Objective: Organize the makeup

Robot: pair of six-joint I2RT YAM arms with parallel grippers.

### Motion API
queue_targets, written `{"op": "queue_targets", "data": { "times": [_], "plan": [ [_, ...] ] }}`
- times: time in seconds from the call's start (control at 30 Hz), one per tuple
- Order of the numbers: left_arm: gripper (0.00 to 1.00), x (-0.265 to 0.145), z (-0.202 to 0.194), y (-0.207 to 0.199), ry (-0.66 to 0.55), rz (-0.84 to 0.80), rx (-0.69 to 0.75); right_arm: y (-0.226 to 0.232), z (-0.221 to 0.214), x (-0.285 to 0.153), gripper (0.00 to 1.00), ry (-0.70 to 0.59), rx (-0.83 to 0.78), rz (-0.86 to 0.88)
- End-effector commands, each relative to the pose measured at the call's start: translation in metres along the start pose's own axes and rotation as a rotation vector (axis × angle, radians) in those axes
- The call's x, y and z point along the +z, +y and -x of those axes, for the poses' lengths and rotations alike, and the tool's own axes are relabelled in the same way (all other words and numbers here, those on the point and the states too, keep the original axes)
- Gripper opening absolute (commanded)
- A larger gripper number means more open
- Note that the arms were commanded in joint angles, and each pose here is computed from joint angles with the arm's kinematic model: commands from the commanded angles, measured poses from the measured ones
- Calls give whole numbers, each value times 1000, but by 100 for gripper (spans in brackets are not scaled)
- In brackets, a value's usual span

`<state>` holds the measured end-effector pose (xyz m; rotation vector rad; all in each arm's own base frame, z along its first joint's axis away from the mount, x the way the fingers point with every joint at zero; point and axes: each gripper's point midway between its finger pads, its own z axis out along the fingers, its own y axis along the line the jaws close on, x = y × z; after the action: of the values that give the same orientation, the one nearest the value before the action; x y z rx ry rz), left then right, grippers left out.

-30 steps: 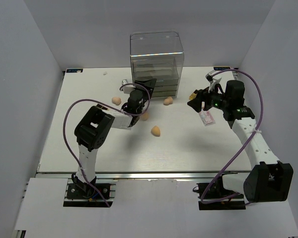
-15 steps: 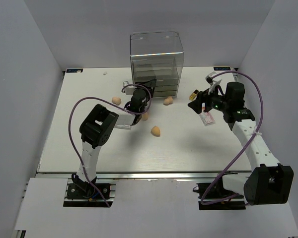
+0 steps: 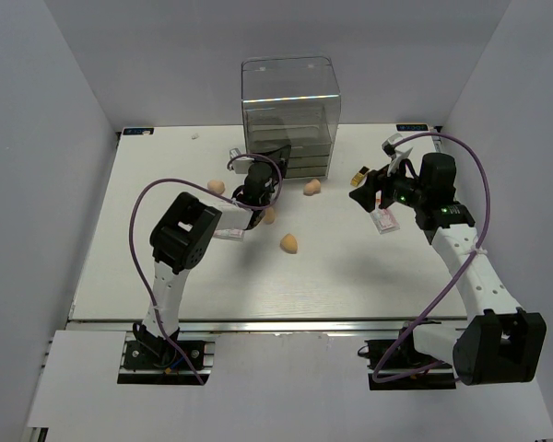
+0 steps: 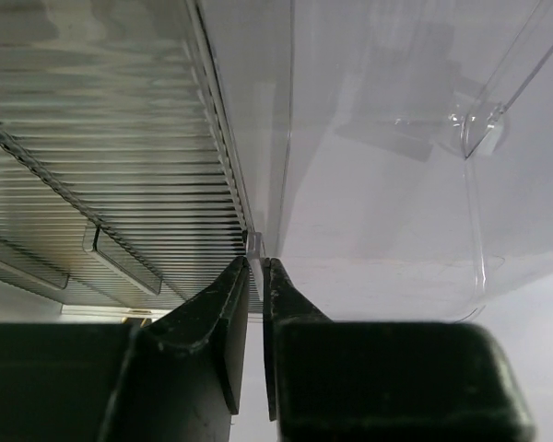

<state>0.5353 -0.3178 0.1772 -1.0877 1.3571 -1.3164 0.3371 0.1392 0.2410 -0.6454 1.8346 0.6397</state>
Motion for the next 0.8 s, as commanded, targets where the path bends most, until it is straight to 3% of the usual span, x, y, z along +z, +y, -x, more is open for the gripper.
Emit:
{"op": "queue_targets", "data": {
  "times": [0.0, 0.23, 0.77],
  "plan": [
    [18, 4, 14, -4, -38, -9, -12, 1, 13, -4, 69, -49, -56, -8],
    [0, -6, 11, -25, -2, -74, 15, 1, 13, -3, 69, -48, -55, -7],
    [0, -47, -1, -84, 79, -231, 17, -3, 37, 12, 69, -69, 90, 19]
  ]
}}
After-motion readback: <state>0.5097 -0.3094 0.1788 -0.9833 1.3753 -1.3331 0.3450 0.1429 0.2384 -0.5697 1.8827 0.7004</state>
